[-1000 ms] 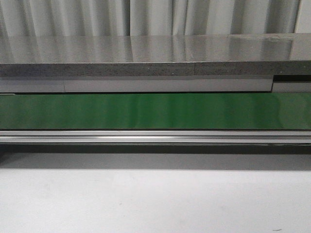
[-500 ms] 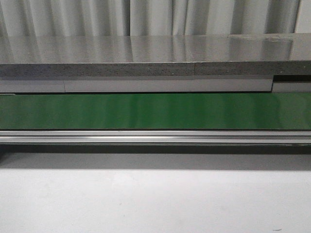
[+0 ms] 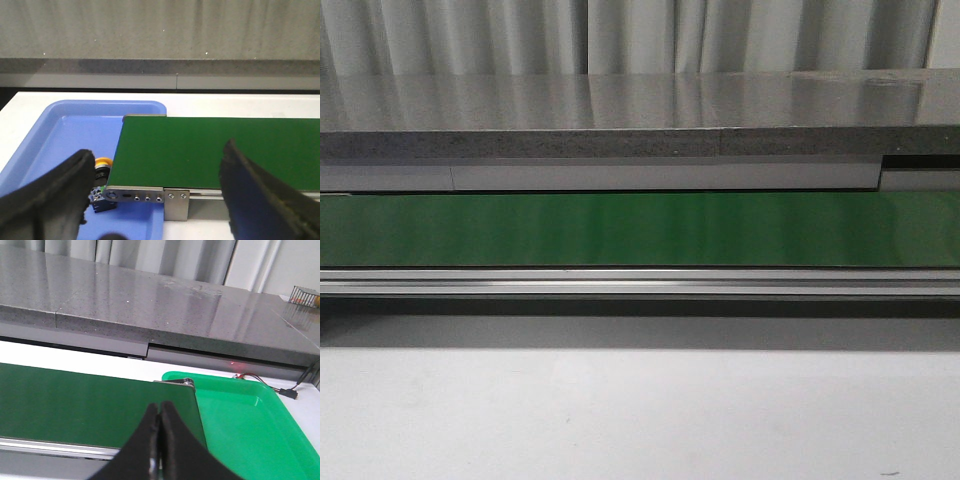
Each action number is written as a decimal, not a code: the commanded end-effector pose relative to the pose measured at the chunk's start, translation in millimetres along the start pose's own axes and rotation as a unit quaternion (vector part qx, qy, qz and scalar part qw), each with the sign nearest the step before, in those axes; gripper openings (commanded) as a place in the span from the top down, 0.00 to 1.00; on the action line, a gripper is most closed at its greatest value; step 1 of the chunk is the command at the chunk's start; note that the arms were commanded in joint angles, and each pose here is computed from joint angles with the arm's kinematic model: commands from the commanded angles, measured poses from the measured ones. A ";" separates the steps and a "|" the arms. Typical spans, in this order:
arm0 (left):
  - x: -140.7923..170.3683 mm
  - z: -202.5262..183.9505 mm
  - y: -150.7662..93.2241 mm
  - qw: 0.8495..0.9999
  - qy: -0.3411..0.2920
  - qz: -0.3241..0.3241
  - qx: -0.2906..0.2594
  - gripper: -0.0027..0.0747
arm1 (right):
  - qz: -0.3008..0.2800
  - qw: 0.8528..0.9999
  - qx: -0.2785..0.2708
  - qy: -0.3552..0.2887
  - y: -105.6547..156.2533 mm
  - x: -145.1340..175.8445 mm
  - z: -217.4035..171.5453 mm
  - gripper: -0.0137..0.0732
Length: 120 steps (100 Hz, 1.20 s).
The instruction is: Move button from right to left
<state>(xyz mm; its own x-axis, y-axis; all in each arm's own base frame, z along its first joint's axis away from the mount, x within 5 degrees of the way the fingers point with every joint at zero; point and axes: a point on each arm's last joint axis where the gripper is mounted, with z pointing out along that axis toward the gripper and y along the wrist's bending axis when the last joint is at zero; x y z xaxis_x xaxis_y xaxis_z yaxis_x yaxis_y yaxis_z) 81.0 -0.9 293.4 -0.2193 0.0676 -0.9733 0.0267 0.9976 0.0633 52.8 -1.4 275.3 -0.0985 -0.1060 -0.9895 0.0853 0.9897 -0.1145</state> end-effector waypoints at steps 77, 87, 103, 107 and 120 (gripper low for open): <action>6.8 -18.0 -1.9 0.998 -0.056 -0.007 0.010 0.96 | 0.000 0.999 0.014 -0.047 -3.4 -14.8 -1.5 0.92; 6.8 -18.0 -1.9 0.998 -0.056 -0.007 0.010 0.96 | 0.000 0.999 0.014 -0.047 -3.4 -14.8 -1.5 0.92; 6.8 -18.0 -1.9 0.998 -0.056 -0.007 0.010 0.96 | 0.000 0.999 0.014 -0.047 -3.4 -14.8 -1.5 0.92; 6.8 -18.0 -1.9 0.998 -0.056 -0.007 0.010 0.96 | 0.000 0.999 0.014 -0.047 -3.4 -14.8 -1.5 0.92; 6.8 -18.0 -1.9 0.998 -0.056 -0.007 0.010 0.96 | 0.000 0.999 0.014 -0.047 -3.4 -14.8 -1.5 0.92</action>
<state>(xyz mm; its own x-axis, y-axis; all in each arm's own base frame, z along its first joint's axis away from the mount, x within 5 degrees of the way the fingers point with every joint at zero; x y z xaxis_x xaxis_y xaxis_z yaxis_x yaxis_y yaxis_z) 61.5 -0.9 275.8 -0.2013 0.0607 -0.9777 0.0340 0.9979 0.0549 52.8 -1.4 275.3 -0.0985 -0.1060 -0.9895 0.0853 0.9897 -0.1145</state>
